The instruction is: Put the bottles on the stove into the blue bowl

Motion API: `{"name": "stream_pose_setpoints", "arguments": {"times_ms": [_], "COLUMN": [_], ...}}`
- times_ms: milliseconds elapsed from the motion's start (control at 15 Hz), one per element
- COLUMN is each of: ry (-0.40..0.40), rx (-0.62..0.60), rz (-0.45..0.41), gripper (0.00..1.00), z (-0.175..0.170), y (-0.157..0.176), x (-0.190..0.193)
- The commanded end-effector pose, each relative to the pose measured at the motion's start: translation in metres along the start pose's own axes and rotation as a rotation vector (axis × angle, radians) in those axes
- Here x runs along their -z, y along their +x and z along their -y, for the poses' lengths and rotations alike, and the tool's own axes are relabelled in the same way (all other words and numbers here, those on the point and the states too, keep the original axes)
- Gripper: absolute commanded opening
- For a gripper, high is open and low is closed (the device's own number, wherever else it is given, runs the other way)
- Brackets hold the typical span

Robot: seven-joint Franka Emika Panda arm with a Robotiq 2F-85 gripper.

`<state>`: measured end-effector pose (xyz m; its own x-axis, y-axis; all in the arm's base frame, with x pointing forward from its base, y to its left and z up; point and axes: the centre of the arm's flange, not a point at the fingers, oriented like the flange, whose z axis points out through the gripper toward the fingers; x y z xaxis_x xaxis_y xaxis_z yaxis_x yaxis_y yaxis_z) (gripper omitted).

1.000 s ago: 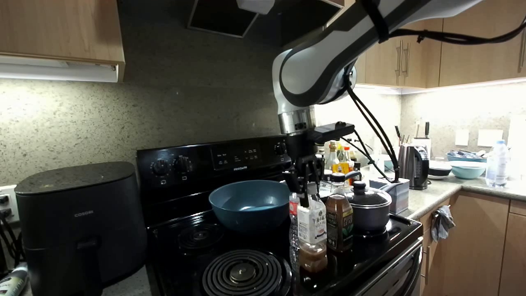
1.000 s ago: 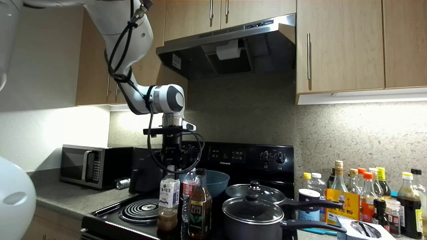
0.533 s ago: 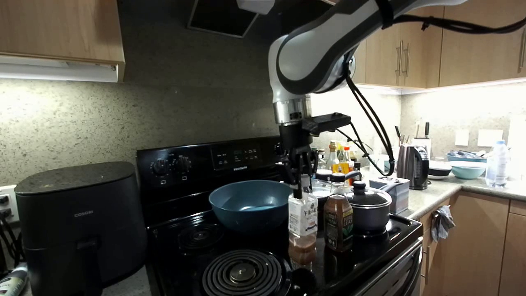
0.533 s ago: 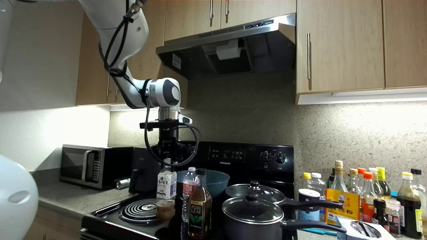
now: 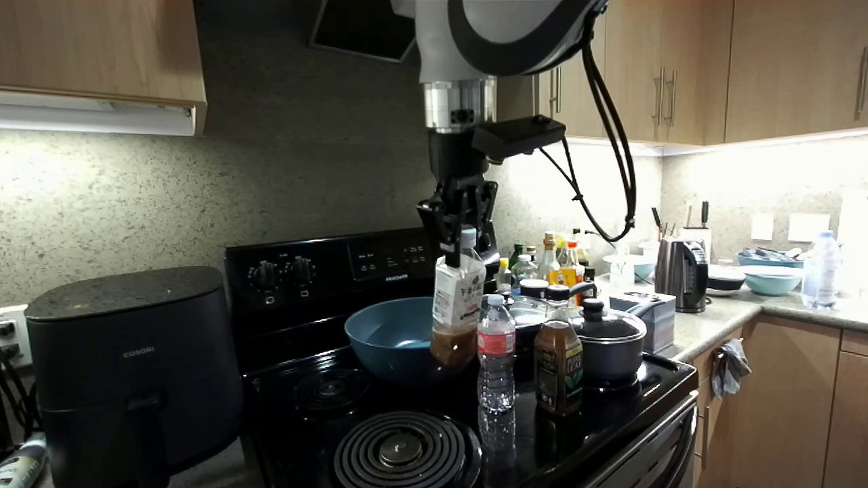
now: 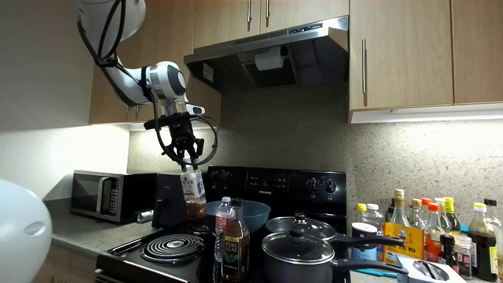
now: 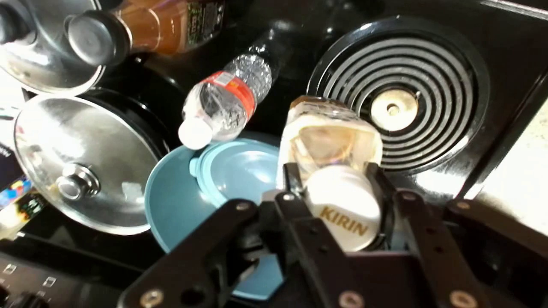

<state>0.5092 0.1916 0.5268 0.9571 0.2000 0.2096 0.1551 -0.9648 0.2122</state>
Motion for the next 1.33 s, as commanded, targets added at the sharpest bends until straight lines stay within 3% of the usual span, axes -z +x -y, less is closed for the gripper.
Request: {"name": "stream_pose_setpoints", "arguments": {"times_ms": [0, 267, 467, 733, 1267], "ry": [-0.066, -0.14, -0.2, -0.245, -0.248], "rx": [-0.039, -0.074, -0.107, -0.134, -0.113], "rz": [-0.149, -0.278, -0.315, -0.27, -0.152], "gripper": [0.14, 0.14, 0.14, 0.14, 0.14], "z": [0.004, -0.002, -0.01, -0.017, -0.008], "y": [0.008, 0.033, 0.05, 0.073, 0.103], "x": [0.02, 0.016, 0.0, -0.035, -0.102]}}
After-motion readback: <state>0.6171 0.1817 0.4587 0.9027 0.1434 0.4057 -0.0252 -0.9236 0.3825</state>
